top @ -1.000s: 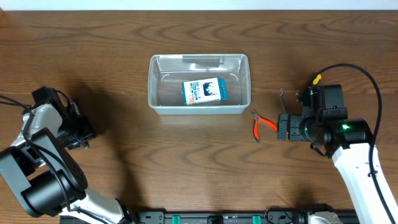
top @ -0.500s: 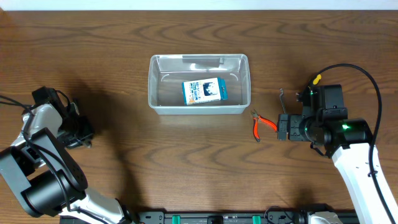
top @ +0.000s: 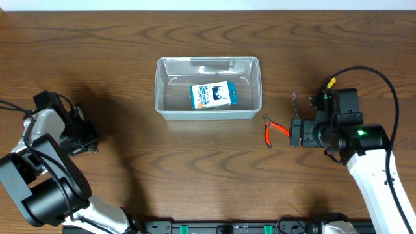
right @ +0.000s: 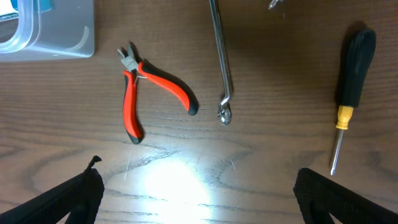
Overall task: Pack container
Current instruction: 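Carry the hammer with the left gripper into the container and release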
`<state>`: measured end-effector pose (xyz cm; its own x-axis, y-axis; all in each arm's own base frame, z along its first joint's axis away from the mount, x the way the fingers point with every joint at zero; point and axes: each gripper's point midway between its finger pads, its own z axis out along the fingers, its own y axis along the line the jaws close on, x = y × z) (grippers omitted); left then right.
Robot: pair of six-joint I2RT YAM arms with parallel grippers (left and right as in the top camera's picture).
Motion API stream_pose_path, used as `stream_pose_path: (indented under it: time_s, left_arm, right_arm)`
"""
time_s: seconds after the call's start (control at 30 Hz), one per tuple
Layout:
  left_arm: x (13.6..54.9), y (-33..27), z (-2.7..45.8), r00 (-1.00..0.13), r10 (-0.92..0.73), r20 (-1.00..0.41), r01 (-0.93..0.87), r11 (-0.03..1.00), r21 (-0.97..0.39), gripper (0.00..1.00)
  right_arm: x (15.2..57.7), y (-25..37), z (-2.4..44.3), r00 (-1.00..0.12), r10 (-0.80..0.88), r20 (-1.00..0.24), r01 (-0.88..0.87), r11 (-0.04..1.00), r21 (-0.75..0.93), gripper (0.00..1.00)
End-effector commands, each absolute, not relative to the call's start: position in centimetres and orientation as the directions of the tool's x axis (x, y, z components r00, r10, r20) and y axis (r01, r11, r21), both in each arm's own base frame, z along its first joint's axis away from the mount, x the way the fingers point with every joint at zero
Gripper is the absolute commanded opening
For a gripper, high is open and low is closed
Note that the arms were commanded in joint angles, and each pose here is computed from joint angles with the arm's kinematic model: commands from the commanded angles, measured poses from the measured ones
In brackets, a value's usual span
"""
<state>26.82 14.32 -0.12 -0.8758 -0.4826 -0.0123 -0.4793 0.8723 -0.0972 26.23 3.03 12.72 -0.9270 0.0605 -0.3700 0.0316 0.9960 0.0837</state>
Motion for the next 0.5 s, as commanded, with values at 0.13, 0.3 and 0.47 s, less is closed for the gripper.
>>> stream_pose_path:
  time_s: [0.13,0.3,0.47]
  left_arm:
    - [31.2,10.9,6.1,-0.931,-0.341,-0.129,-0.309,0.925,-0.221,0.06]
    - [34.4,7.3,13.6,-0.932,-0.087,-0.351,-0.036,0.988,-0.149,0.06]
    - [36.2,1.1,19.5,-0.779,0.318,-0.541,0.356,0.934,0.037,0.06]
  right_arm:
    - [26.7,3.2,13.4,-0.919,0.05,-0.392,0.017,0.996,0.087,0.99]
    - [26.8,3.2,13.4,-0.918,0.05,-0.394,0.017,0.996,0.088,0.99]
    - [26.8,3.2,13.4,-0.918,0.05,-0.394,0.017,0.996,0.088,0.99]
